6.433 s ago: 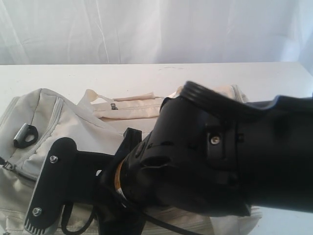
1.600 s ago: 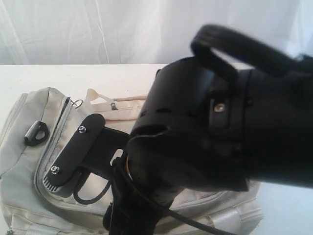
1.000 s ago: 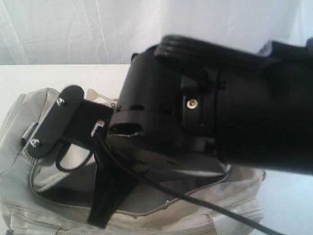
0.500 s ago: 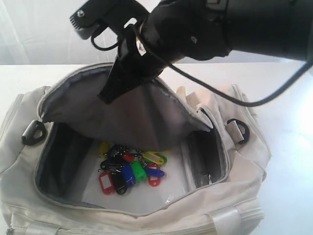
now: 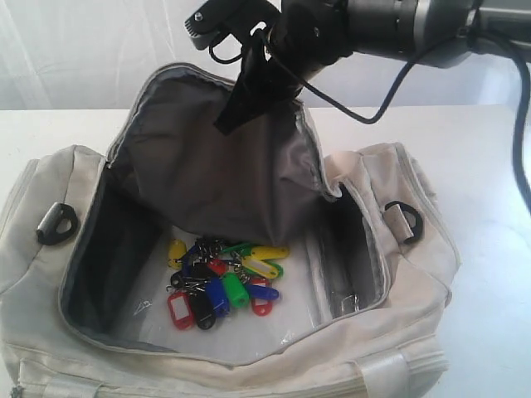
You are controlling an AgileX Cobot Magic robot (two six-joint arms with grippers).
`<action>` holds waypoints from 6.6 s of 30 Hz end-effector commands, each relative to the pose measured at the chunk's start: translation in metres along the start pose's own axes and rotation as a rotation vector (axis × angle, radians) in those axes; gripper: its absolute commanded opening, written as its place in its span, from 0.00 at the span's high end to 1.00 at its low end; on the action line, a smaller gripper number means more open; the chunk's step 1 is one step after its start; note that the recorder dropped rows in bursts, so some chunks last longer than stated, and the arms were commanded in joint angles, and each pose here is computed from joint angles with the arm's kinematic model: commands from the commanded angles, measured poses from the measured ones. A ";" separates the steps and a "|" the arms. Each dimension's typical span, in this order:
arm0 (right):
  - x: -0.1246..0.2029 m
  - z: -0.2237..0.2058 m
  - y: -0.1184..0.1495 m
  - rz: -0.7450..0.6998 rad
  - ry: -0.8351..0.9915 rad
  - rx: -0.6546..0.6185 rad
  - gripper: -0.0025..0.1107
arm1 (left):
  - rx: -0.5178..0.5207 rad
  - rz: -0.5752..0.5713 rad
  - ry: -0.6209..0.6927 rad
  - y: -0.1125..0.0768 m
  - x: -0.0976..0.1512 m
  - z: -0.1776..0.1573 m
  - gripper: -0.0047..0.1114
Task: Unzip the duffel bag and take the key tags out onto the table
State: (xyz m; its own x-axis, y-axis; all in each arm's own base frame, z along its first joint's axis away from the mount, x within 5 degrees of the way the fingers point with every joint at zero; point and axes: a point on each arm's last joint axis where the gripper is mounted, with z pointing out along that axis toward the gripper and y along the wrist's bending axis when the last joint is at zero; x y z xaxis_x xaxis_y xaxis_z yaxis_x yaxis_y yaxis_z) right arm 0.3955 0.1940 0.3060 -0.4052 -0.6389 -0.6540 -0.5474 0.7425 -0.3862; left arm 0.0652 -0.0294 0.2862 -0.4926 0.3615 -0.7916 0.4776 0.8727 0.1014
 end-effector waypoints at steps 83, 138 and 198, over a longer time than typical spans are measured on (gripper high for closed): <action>0.095 0.013 0.006 0.458 0.275 0.006 0.98 | -0.061 -0.040 -0.176 0.001 0.021 -0.009 0.96; 0.087 0.027 0.149 -0.275 0.410 -0.263 0.46 | -0.063 -0.038 -0.174 0.002 0.021 -0.009 0.96; 0.029 -0.023 0.143 -0.181 0.141 -0.452 0.98 | -0.063 -0.038 -0.174 0.002 0.021 -0.009 0.96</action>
State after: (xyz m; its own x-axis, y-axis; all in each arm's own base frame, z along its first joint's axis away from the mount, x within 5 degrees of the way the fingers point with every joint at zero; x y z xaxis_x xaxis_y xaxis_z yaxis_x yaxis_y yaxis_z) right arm 0.2827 0.2723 0.2524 -0.3474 -0.8141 -0.4654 -0.8789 0.4556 -0.1409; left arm 0.0502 -0.0177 0.2770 -0.3709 0.2770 -0.8864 0.4100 0.9053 0.1114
